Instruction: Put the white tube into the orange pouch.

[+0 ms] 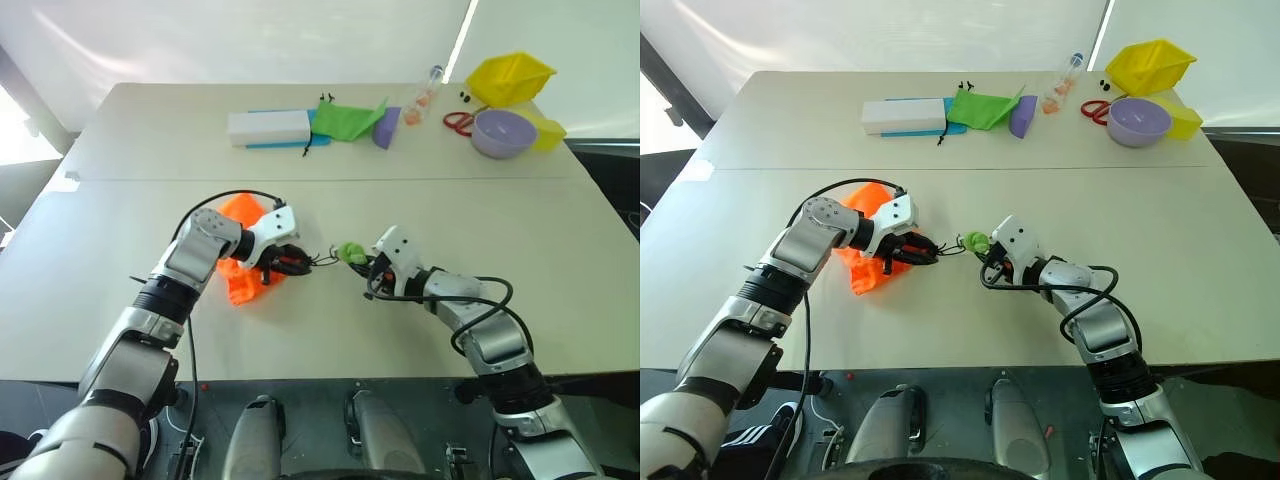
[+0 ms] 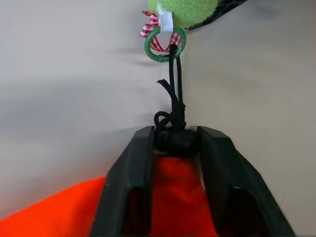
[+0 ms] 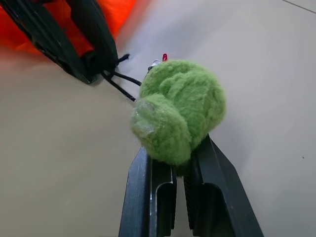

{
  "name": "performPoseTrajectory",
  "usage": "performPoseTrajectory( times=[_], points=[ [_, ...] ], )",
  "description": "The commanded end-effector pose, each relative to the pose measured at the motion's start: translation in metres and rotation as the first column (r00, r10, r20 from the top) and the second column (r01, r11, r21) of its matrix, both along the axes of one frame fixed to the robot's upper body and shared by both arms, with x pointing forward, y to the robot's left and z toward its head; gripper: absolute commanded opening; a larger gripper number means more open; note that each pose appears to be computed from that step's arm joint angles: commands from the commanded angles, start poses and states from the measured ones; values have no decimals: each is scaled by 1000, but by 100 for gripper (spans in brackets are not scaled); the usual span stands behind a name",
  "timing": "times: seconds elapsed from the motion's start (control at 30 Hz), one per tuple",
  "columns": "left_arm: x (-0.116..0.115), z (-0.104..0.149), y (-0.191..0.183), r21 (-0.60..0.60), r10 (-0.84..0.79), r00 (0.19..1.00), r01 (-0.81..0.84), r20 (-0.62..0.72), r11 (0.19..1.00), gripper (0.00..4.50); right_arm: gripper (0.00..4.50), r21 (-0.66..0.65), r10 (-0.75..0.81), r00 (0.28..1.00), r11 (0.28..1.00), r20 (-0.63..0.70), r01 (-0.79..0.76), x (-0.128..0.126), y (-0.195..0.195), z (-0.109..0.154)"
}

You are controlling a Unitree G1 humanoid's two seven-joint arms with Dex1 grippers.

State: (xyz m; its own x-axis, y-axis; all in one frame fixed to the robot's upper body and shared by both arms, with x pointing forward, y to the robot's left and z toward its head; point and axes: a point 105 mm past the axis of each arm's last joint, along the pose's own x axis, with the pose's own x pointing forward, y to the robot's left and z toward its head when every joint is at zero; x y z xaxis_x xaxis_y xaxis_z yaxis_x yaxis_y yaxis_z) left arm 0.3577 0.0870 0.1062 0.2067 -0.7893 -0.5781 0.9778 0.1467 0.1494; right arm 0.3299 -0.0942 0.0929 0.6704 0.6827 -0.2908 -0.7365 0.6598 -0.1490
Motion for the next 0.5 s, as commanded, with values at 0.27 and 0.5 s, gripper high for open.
performPoseTrajectory(
  times=[0.27,0.5],
  points=[
    [-3,3,3,16,-19,1000,19,-3,1000,144,0,6,-2,997,1000,71,2,7,-1,19],
    [-3,3,4,32,-29,1000,28,11,999,144,0,45,-73,993,997,94,69,19,-14,31]
  ],
)
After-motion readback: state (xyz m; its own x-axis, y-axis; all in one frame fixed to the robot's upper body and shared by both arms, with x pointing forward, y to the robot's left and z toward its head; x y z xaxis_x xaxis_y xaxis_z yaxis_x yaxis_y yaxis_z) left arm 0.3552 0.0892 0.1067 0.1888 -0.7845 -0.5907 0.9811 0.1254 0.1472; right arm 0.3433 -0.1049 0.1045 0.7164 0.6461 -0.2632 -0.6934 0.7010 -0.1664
